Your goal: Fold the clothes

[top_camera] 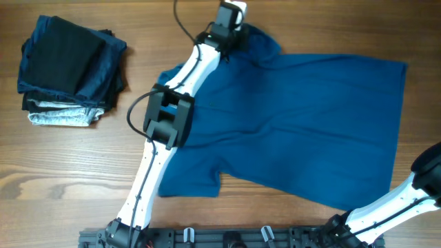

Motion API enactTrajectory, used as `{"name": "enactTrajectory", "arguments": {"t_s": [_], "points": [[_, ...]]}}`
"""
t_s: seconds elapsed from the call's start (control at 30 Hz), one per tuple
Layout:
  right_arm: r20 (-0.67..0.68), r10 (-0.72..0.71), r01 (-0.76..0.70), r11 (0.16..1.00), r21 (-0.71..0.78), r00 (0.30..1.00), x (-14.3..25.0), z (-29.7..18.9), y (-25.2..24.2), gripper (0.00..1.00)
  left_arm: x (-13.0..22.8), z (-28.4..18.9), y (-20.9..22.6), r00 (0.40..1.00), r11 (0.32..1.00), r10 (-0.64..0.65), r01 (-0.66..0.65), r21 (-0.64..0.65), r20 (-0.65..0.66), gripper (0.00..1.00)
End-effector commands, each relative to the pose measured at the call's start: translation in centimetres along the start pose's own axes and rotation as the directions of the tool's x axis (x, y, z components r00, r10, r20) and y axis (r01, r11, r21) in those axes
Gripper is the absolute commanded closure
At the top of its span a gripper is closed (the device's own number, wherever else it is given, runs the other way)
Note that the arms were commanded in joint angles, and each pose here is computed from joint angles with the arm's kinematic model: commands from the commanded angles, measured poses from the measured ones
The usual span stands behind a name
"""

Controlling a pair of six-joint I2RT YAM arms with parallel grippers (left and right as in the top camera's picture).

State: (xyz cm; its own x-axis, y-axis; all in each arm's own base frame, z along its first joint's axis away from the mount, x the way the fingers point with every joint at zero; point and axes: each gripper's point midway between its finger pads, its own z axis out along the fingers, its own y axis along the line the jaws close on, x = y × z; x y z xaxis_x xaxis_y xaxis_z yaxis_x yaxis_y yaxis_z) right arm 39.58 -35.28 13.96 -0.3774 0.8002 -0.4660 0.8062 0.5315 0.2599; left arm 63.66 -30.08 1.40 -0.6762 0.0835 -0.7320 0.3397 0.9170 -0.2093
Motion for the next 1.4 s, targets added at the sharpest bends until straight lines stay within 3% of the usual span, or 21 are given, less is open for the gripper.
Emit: {"name": "enactTrajectory", "arguments": {"t_s": [0.0, 0.2, 0.33, 0.4, 0.47, 0.6, 0.7, 1.03, 1.2, 1.37], "points": [[0.007, -0.009, 0.010, 1.000, -0.017, 1.000, -0.3, -0.2, 0.5, 0.00, -1.8, 0.2, 7.1, 0.995, 0.994, -0.055, 0.063, -0.093, 0.085, 0.88], [0.007, -0.009, 0.010, 1.000, -0.016, 1.000, -0.3, -0.2, 0.5, 0.00, -5.7, -2.6, 11.7, 0.987, 0.990, -0.033, 0.053, -0.129, 0.156, 0.90], [0.007, -0.010, 0.010, 1.000, -0.016, 1.000, -0.3, -0.2, 0.5, 0.00, -10.0, -10.4, 9.5, 0.994, 0.989, -0.045, 0.058, -0.136, 0.099, 0.91], [0.007, -0.009, 0.010, 1.000, -0.016, 1.000, -0.3, -0.2, 0.5, 0.00, -9.1, -12.9, 7.9, 0.999, 0.989, -0.054, 0.054, -0.136, 0.005, 0.92], [0.007, -0.009, 0.010, 1.000, -0.016, 1.000, -0.3, -0.2, 0.5, 0.00, -5.9, -14.2, 6.2, 0.988, 0.992, -0.041, 0.023, -0.123, -0.149, 0.93], [0.007, -0.009, 0.010, 1.000, -0.016, 1.000, -0.3, -0.2, 0.5, 0.00, 2.6, -14.3, 4.9, 0.896, 0.990, -0.071, 0.011, -0.138, -0.439, 0.95], [0.007, -0.009, 0.010, 1.000, -0.016, 1.000, -0.3, -0.2, 0.5, 0.00, 6.4, -12.6, 3.1, 0.846, 0.997, -0.073, 0.047, -0.062, -0.528, 0.94], [0.007, -0.009, 0.010, 1.000, -0.016, 1.000, -0.3, -0.2, 0.5, 0.00, 8.6, -11.0, -0.2, 0.831, 1.000, -0.019, 0.011, -0.018, -0.556, 0.92], [0.007, -0.010, 0.010, 1.000, -0.016, 1.000, -0.3, -0.2, 0.5, 0.00, 10.4, -9.2, 1.6, 0.820, 0.998, -0.042, 0.009, -0.060, -0.571, 0.92], [0.007, -0.010, 0.010, 1.000, -0.016, 1.000, -0.3, -0.2, 0.5, 0.00, 8.7, -8.4, 4.8, 0.864, 0.985, -0.049, -0.041, -0.167, -0.502, 0.92]]}}
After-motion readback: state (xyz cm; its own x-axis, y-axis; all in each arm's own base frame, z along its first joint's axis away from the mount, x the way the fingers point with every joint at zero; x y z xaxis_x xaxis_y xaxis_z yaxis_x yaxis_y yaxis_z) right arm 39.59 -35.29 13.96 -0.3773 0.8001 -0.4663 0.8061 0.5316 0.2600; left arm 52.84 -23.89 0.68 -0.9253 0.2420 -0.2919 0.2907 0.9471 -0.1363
